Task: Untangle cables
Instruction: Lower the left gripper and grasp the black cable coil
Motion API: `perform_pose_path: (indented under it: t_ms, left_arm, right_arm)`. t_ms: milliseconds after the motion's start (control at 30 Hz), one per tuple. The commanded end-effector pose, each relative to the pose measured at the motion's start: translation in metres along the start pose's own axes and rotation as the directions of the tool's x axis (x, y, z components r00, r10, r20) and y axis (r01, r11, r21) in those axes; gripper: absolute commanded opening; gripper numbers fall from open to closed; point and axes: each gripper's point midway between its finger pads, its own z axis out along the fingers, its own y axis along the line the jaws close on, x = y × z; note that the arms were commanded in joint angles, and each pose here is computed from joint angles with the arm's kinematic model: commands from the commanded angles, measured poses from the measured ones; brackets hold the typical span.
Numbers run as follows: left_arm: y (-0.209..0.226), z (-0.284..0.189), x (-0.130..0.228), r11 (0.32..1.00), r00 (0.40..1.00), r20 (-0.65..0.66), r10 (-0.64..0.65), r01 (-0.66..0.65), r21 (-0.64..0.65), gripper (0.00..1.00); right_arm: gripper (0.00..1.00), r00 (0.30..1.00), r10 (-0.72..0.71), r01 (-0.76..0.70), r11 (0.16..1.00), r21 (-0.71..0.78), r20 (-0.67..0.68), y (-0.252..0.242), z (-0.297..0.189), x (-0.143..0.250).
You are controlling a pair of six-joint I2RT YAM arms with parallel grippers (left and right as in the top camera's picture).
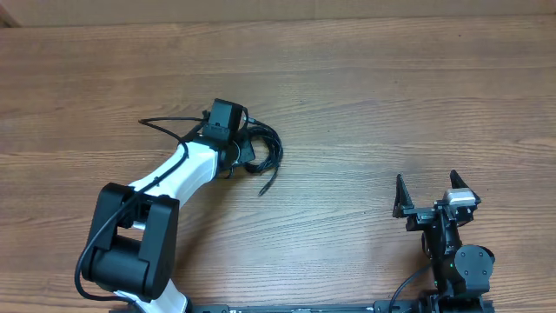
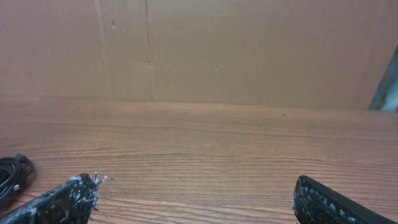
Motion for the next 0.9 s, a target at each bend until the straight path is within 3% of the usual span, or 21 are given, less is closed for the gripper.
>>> perform_pose_path:
  t_ms: [0,333,467,500,567,633,667,733,867]
  left_arm:
    - [-0.021,-0.004,0.043,0.991,0.981,-0.195,0.014,0.013,0.134,0.04]
    - [-0.007,-0.051,0.075,0.975,0.923,-0.326,-0.203,0.223,0.024,0.04]
    - [-0.013,-0.068,0.073,0.971,0.928,-0.316,-0.199,0.230,0.061,0.04]
    - [-0.014,-0.071,0.070,0.977,0.940,-0.300,-0.165,0.197,0.079,0.08]
    - [-0.015,-0.072,0.062,0.989,0.966,-0.250,-0.065,0.096,0.114,0.33]
    - [-0.014,-0.070,0.055,0.989,0.977,-0.199,0.076,-0.049,0.137,0.76]
    - [-0.012,-0.069,0.054,0.982,0.972,-0.181,0.151,-0.127,0.137,0.91]
    - [-0.006,-0.068,0.050,0.956,0.947,-0.148,0.284,-0.267,0.121,0.96]
    - [0.000,-0.065,0.045,0.898,0.891,-0.119,0.438,-0.428,0.100,0.79]
  right_arm:
    - [1.00,1.000,-0.005,0.005,1.000,-0.003,0.008,0.001,0.000,0.001]
    - [1.00,1.000,-0.005,0.005,1.000,-0.003,0.008,0.001,0.000,0.001]
    - [1.00,1.000,-0.005,0.005,1.000,-0.003,0.008,0.001,0.000,0.001]
    - [1.00,1.000,-0.004,0.004,1.000,-0.003,0.008,0.001,0.000,0.001]
    - [1.00,1.000,-0.004,0.004,1.000,-0.003,0.008,0.001,0.000,0.001]
    - [1.00,1.000,-0.004,0.004,1.000,-0.003,0.008,0.001,0.000,0.001]
    - [1.00,1.000,-0.004,0.004,1.000,-0.003,0.007,0.001,0.000,0.001]
    - [1.00,1.000,-0.004,0.004,1.000,-0.003,0.008,0.001,0.000,0.001]
    - [1.00,1.000,-0.004,0.004,1.000,-0.003,0.008,0.001,0.000,0.001]
